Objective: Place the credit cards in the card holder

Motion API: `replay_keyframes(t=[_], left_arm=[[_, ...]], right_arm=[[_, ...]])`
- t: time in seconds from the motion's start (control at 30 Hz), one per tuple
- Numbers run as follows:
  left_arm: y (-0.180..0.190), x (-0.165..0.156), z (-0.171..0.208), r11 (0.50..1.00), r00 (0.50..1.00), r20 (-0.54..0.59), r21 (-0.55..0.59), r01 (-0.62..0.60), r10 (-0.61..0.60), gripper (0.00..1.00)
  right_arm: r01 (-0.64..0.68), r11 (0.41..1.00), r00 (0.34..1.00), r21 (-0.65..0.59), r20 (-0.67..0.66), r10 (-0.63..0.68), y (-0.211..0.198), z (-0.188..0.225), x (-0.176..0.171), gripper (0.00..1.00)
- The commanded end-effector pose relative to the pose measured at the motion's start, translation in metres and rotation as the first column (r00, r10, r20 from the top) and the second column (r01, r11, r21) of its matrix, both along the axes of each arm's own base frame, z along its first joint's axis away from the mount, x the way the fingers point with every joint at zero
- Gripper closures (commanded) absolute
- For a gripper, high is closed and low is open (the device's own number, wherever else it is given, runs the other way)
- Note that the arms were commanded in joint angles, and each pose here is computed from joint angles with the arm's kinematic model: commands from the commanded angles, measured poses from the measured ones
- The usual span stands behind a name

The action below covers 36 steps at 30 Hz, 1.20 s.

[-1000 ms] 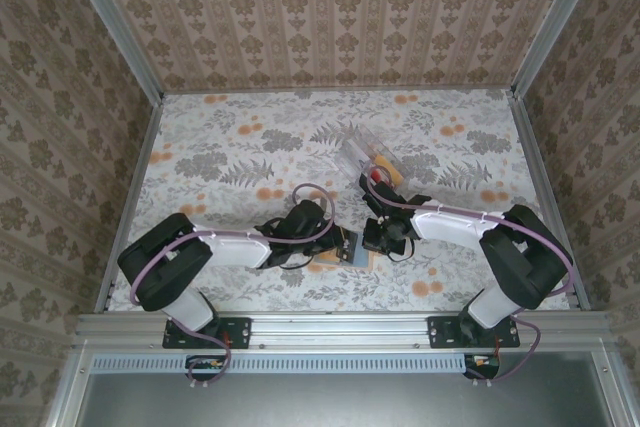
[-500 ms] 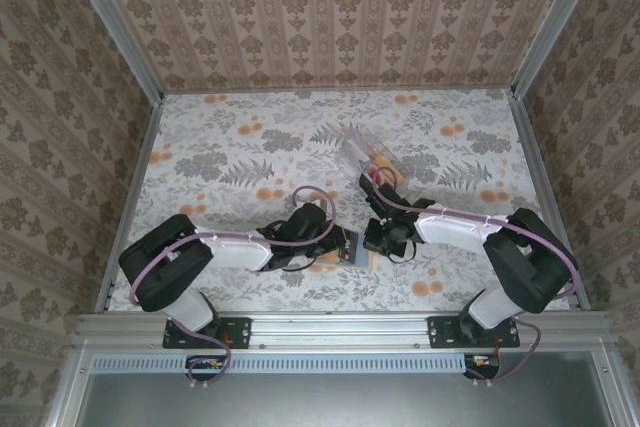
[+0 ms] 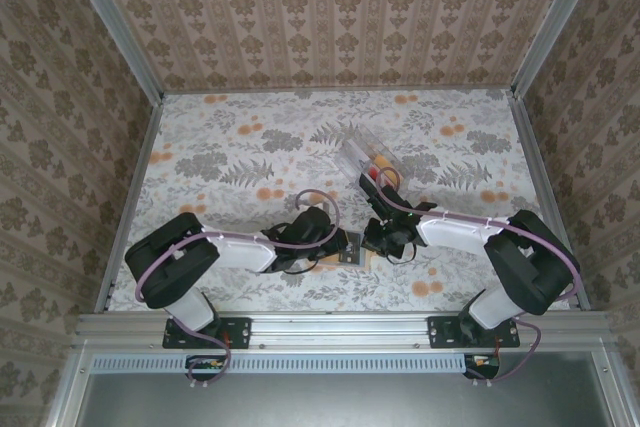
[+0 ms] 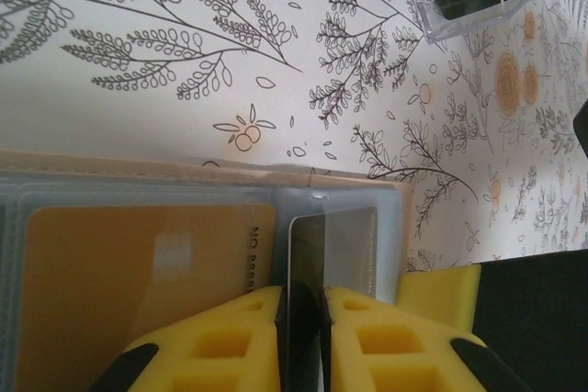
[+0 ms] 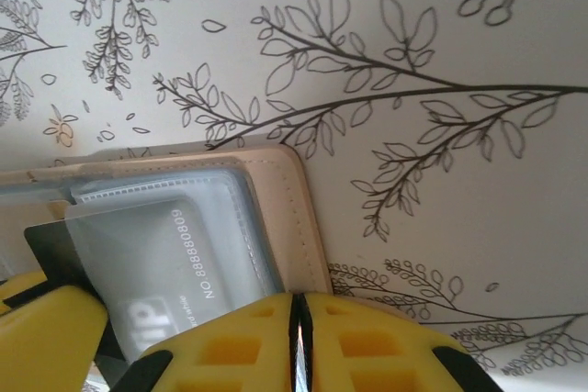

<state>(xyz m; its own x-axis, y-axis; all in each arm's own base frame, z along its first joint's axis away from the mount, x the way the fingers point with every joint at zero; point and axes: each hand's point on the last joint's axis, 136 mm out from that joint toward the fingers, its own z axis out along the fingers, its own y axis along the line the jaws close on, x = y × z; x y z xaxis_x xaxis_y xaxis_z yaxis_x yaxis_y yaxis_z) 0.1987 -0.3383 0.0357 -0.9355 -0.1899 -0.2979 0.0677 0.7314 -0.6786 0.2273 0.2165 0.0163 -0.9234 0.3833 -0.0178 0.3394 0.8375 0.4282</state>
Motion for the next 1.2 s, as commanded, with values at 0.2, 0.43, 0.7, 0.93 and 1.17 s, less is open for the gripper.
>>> replay_keyframes(t=[0.2, 0.43, 0.7, 0.93, 1.17], left_arm=[[-0.007, -0.008, -0.009, 0.996, 0.998, -0.02, 0.07, 0.058, -0.057, 0.74], [-0.018, -0.014, -0.012, 0.986, 0.99, -0.032, 0.093, 0.137, -0.134, 0.72], [-0.001, -0.011, -0.007, 0.985, 0.996, -0.01, 0.146, 0.093, -0.092, 0.65], [0.02, -0.008, 0.009, 0.976, 0.996, 0.043, 0.208, 0.067, -0.077, 0.49], [0.038, -0.004, 0.019, 0.975, 0.996, 0.075, 0.22, 0.02, -0.038, 0.46]], right_arm=[[0.014, 0.999, 0.999, 0.034, -0.03, -0.013, 0.003, -0.006, -0.01, 0.85], [0.02, 0.999, 0.999, 0.039, -0.028, -0.019, 0.003, -0.006, -0.009, 0.85], [0.025, 1.0, 1.0, -0.001, 0.003, -0.025, -0.005, 0.002, -0.005, 0.83], [0.014, 1.0, 1.0, -0.014, 0.027, -0.013, -0.008, 0.012, 0.002, 0.81], [-0.007, 1.0, 0.997, 0.005, 0.071, 0.007, -0.004, 0.028, 0.01, 0.8]])
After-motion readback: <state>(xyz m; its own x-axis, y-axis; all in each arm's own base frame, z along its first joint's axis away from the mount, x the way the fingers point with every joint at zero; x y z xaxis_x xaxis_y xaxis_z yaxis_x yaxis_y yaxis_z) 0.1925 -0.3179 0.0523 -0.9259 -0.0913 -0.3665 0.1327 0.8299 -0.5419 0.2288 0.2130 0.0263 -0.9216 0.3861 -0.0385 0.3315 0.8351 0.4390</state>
